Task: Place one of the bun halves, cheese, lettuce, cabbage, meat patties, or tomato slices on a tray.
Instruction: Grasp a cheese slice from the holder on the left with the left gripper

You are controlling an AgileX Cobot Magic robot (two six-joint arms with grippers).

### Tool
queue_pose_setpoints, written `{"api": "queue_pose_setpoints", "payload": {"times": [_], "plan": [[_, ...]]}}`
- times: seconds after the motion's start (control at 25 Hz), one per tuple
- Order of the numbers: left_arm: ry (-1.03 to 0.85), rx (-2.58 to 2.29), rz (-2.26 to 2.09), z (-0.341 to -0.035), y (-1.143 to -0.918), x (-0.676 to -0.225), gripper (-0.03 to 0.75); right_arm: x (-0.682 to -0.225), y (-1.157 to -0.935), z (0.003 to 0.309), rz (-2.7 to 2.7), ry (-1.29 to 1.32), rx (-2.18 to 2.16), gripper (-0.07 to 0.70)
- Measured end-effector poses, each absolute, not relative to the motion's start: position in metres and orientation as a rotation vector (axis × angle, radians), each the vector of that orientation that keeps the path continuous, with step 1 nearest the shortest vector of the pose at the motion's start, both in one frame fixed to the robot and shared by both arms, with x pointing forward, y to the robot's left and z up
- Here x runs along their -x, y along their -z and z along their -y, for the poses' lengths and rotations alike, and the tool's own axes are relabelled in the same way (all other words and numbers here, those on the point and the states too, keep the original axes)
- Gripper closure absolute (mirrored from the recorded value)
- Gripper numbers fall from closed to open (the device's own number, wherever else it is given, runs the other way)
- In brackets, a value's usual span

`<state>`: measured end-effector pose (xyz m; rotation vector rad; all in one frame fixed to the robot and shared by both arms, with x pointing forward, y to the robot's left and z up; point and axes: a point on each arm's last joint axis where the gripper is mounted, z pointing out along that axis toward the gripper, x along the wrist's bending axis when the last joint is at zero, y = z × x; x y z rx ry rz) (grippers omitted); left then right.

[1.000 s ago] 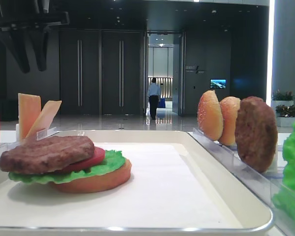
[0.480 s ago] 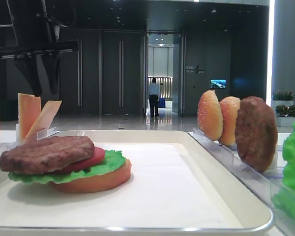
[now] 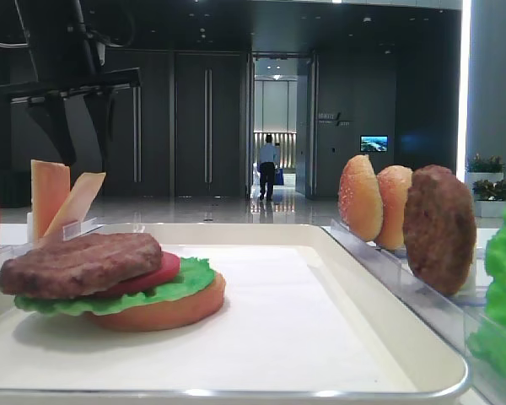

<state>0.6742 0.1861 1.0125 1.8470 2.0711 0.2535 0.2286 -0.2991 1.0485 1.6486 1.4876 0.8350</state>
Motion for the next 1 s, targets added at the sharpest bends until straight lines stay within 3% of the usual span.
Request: {"api": "queue_pose_setpoints", "payload": {"times": [0.48,0.88,1.0], "plan": [[-0.165,-1.911,-2.081,-0.164,-0.98,-0.679,0.357,-0.229,-1.049,0.299,-1.488,-0.835,-1.649,0.145],[-0.215,-2.121,-2.186,-0.178,-0.969,-0.669,0.358,-0.229,-1.049,0.299,-1.488,-0.835,-1.649,0.145],[-0.215,-2.129,-2.19,-0.179,-0.969,-0.668,0.405,-0.229,-1.049,0.299,-1.488,-0.835,-1.649,0.145]]}}
